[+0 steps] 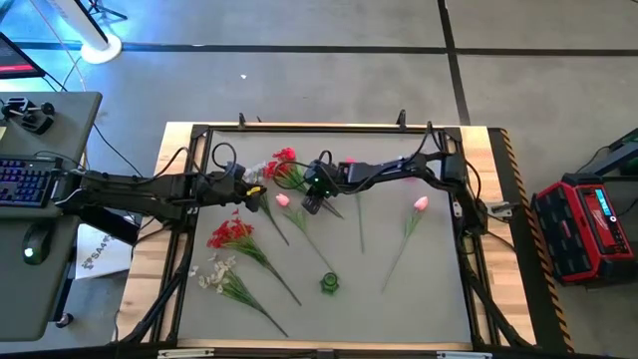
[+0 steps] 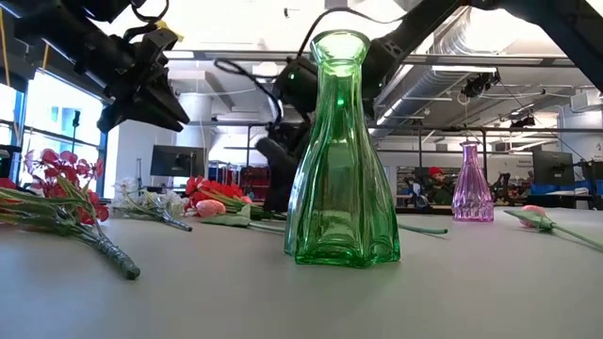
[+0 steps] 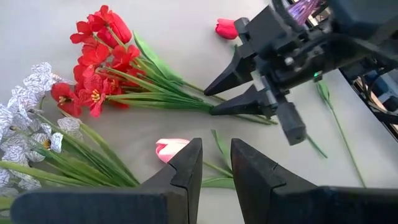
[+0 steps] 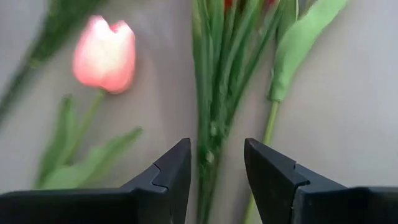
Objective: Sort flowers into vase by color
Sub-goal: Put the top red flowers into the green vase
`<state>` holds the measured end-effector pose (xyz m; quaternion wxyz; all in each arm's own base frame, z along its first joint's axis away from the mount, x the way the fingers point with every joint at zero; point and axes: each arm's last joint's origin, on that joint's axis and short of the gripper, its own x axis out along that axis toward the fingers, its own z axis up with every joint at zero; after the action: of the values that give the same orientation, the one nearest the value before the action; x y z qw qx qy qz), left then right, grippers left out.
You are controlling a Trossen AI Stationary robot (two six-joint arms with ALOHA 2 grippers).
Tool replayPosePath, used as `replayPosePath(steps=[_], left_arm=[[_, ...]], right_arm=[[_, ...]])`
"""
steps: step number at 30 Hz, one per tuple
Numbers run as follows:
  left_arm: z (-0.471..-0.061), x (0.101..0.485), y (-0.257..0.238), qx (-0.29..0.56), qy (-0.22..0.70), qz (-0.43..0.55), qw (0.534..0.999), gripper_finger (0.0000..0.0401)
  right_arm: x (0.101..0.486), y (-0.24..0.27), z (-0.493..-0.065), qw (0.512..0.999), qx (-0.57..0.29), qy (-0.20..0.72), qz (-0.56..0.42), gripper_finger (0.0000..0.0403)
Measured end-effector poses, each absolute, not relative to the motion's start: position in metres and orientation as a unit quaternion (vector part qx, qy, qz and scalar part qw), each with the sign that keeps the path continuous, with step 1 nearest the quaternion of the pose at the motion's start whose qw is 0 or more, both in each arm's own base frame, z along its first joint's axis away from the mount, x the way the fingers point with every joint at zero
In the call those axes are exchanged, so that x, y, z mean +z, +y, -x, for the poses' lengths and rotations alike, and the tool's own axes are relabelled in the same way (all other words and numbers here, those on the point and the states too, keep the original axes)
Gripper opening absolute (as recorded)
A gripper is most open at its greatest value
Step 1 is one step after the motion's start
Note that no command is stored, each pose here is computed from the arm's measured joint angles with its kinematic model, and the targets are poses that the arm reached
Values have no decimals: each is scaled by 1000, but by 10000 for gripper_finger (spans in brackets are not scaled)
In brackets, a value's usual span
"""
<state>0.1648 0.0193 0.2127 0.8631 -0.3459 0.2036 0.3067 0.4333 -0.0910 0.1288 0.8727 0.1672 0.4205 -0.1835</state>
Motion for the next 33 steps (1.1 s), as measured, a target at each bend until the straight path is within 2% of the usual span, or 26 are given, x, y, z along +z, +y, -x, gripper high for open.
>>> replayPosePath(steps=[8,11,16,19,27,33], left_arm=[[-165,213,19,305,200,348,864,74],[-165,213,19,305,200,348,864,74],[-167,216,20,299,186,351,868,74],[-169,218,20,297,170,354,870,74],[-171,222,23,293,150,357,874,74],[-176,233,24,270,111,294,910,74]], right_arm=[[117,-97,-433,865,-179,436,-171,129],[116,-97,-433,865,-177,438,-167,97],[121,-100,-430,863,-175,435,-188,15],[130,-103,-427,860,-177,429,-210,16],[202,-103,-418,894,-184,334,-236,6],[265,-100,-406,926,-180,223,-244,3]])
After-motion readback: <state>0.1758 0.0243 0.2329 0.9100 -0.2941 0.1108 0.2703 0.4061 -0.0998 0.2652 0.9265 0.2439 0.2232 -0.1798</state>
